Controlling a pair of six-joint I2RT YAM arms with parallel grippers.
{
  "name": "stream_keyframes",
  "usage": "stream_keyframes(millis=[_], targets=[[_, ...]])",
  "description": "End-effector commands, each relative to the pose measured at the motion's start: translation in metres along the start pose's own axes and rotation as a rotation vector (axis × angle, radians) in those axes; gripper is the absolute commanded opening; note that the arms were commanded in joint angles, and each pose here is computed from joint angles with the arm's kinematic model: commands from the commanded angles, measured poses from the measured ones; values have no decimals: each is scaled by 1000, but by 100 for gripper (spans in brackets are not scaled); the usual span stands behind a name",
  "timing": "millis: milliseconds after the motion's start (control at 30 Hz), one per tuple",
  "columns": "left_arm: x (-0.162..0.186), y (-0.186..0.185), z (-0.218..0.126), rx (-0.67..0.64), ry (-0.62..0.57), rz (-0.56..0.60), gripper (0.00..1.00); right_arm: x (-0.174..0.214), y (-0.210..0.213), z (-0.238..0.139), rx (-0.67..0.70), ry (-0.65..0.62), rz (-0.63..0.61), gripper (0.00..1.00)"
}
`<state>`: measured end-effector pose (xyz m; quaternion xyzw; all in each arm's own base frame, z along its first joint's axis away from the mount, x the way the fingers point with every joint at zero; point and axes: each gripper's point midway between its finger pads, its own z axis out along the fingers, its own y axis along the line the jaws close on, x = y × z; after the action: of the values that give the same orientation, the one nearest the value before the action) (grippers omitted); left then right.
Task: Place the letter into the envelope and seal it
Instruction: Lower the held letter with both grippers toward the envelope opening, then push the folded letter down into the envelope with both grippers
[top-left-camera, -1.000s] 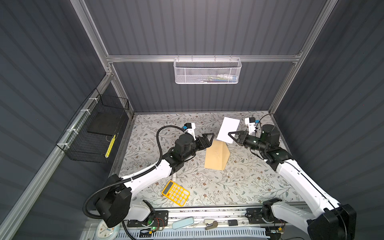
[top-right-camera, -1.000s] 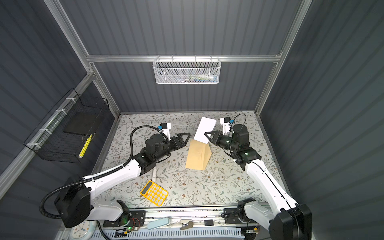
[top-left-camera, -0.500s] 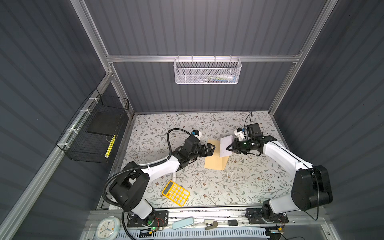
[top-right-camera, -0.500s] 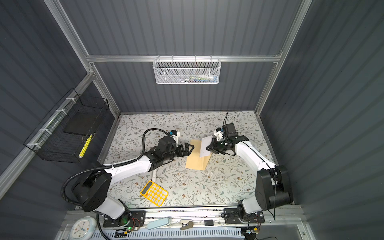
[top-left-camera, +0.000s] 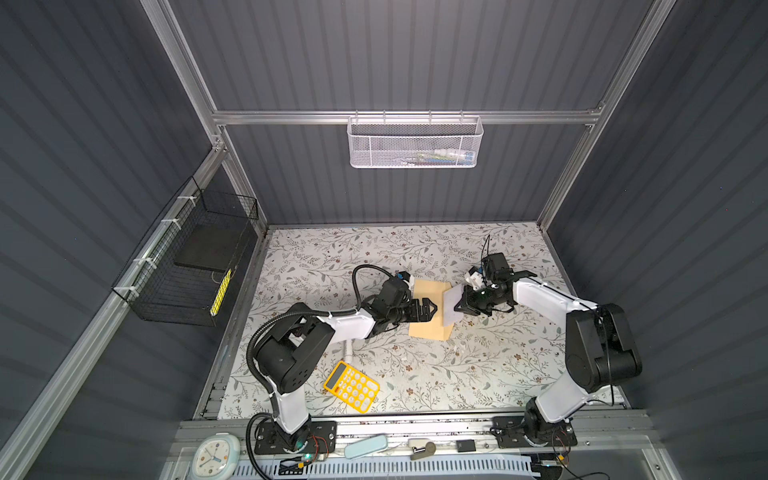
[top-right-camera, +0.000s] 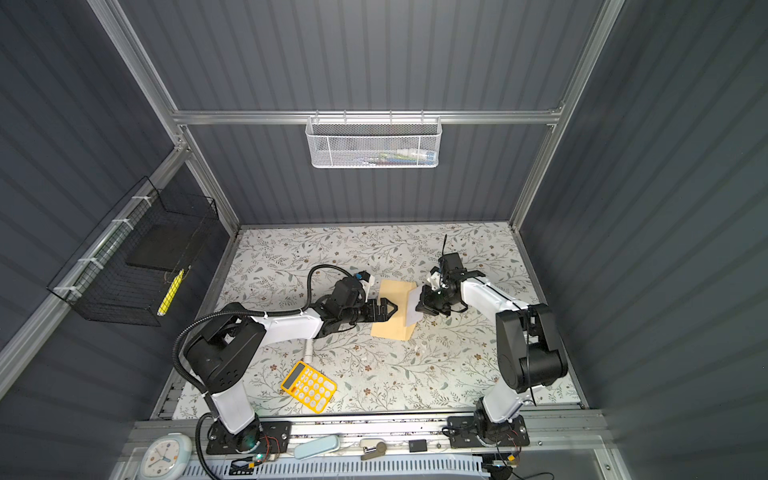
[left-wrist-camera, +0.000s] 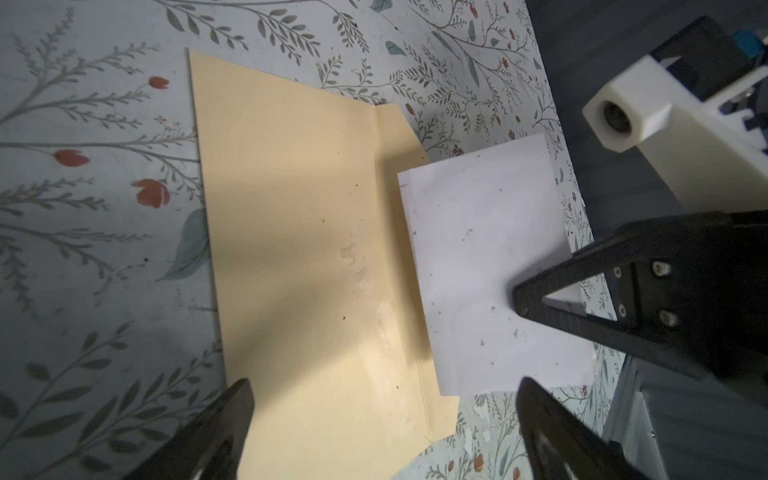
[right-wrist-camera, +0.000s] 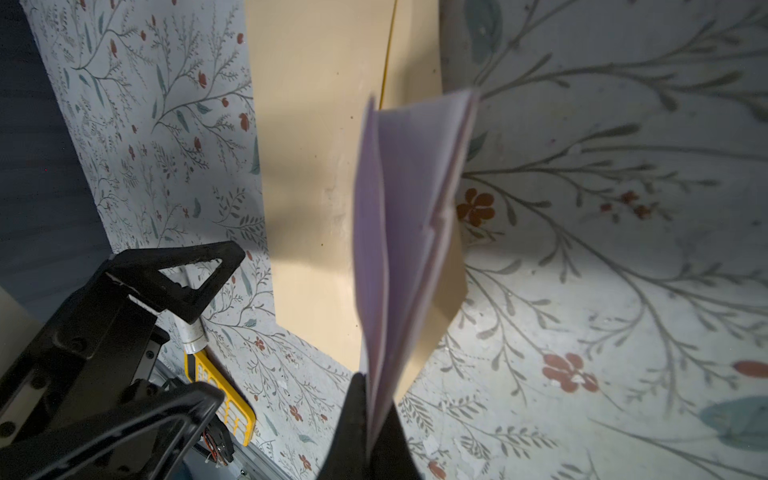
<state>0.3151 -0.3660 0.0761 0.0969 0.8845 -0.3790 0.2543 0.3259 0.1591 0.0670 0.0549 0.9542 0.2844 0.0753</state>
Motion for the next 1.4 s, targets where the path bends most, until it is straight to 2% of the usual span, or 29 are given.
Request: stream_keyframes(millis=[0, 600, 1367], targets=[[-3, -2, 8, 26, 2, 17, 97, -5, -9, 3, 43, 8, -13, 0], [28, 19, 25, 36, 58, -9, 91, -4, -22, 33, 69, 68, 20, 0], [45, 24, 27, 81, 68, -42, 86, -1, 3, 65, -4, 73, 62, 0]])
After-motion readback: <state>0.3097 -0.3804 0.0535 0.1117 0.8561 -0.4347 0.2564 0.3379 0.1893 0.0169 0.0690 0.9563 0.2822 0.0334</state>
